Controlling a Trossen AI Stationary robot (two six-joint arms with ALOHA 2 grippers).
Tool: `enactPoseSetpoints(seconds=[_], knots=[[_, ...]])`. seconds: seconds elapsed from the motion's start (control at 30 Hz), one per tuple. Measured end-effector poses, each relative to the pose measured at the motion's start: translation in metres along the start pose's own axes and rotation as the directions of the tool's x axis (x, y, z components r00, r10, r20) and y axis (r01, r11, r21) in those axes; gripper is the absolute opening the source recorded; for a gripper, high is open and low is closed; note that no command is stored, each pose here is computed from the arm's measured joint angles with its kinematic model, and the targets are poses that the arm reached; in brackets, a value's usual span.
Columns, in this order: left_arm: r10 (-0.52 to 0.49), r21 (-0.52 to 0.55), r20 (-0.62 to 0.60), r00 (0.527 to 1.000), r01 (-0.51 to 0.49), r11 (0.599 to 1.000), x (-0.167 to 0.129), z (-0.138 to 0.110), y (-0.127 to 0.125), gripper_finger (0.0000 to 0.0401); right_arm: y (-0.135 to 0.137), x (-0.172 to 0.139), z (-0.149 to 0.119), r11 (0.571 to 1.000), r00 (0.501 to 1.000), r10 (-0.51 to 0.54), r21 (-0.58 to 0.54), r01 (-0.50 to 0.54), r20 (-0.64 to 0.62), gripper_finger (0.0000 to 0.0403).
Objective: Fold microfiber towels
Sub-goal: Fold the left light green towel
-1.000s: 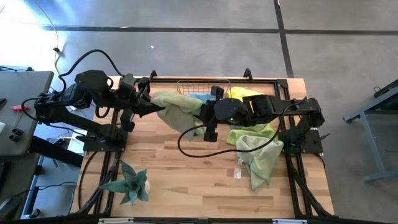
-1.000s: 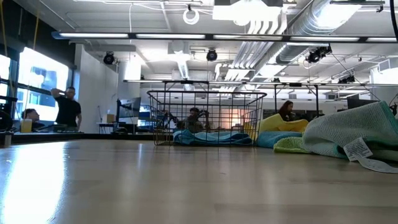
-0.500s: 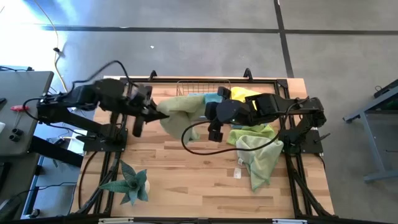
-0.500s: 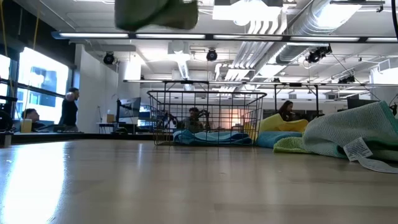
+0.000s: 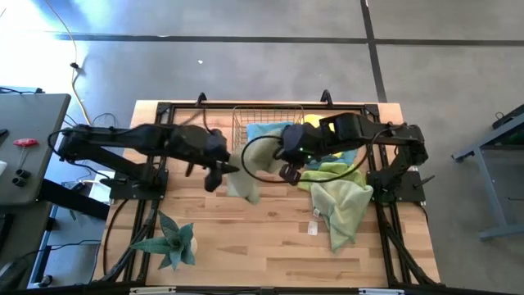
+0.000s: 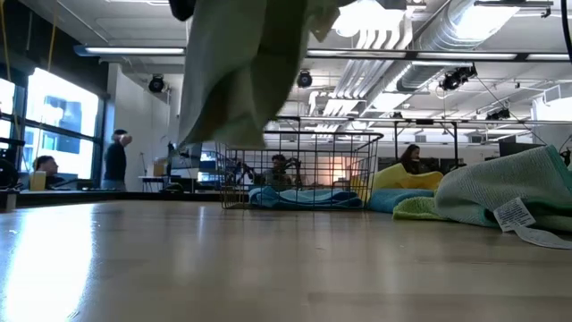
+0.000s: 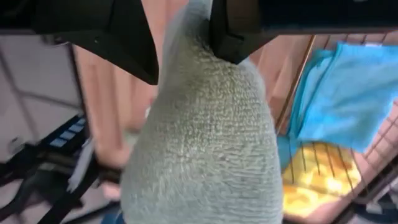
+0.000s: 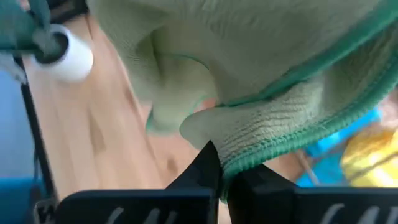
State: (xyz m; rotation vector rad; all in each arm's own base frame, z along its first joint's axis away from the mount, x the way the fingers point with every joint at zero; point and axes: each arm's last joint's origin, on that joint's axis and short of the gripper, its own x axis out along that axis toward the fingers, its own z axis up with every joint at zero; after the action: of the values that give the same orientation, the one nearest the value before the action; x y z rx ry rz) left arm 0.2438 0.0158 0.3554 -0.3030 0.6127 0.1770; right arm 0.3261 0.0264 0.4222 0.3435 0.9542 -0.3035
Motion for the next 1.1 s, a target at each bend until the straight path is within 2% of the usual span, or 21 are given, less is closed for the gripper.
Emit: enactPoseSetpoints(seconds=[0.1,0.2,0.37,0.47,0.57,0.67,0.87,1.0,1.1], knots=[[0.046,0.029,-0.034,0.998,-0.045,0.999,0.016,-0.001,0.001,0.014,-0.007,0.001,-0.002,0.999,0.995,0.041,0.031,-0.038,-0.09,0.0],[0.125,0.055,-0.056,0.991,-0.122,0.991,0.031,-0.003,0.003,0.0148,-0.01,0.001,-0.003,0.99,0.978,0.133,0.06,-0.125,-0.159,0.0],[0.262,0.1,-0.055,0.964,-0.256,0.962,0.045,-0.005,0.008,0.0152,-0.01,0.0,-0.007,0.947,0.902,0.319,0.121,-0.296,-0.289,0.0],[0.303,0.122,-0.033,0.952,-0.297,0.947,0.048,-0.004,0.009,0.0152,-0.008,-0.002,-0.01,0.926,0.864,0.377,0.146,-0.347,-0.335,0.0],[0.262,0.097,0.035,0.964,-0.264,0.96,0.049,0.003,0.006,0.0153,-0.008,-0.002,-0.01,0.92,0.853,0.391,0.168,-0.354,-0.345,0.0],[0.167,0.074,0.149,0.975,-0.18,0.981,0.049,0.015,-0.002,0.0154,-0.009,-0.002,-0.009,0.918,0.854,0.395,0.172,-0.357,-0.339,0.0],[-0.043,0.108,0.331,0.943,0.007,0.994,0.044,0.035,-0.015,0.0154,-0.021,0.002,0.002,0.927,0.902,0.349,0.235,-0.293,-0.253,0.0],[-0.052,0.149,0.351,0.935,-0.001,0.989,0.043,0.036,-0.018,0.0154,-0.031,0.004,0.015,0.921,0.93,0.333,0.267,-0.285,-0.155,0.0],[-0.007,0.152,0.361,0.933,-0.052,0.987,0.043,0.036,-0.017,0.0154,-0.035,0.004,0.024,0.909,0.932,0.353,0.269,-0.319,-0.087,0.0]])
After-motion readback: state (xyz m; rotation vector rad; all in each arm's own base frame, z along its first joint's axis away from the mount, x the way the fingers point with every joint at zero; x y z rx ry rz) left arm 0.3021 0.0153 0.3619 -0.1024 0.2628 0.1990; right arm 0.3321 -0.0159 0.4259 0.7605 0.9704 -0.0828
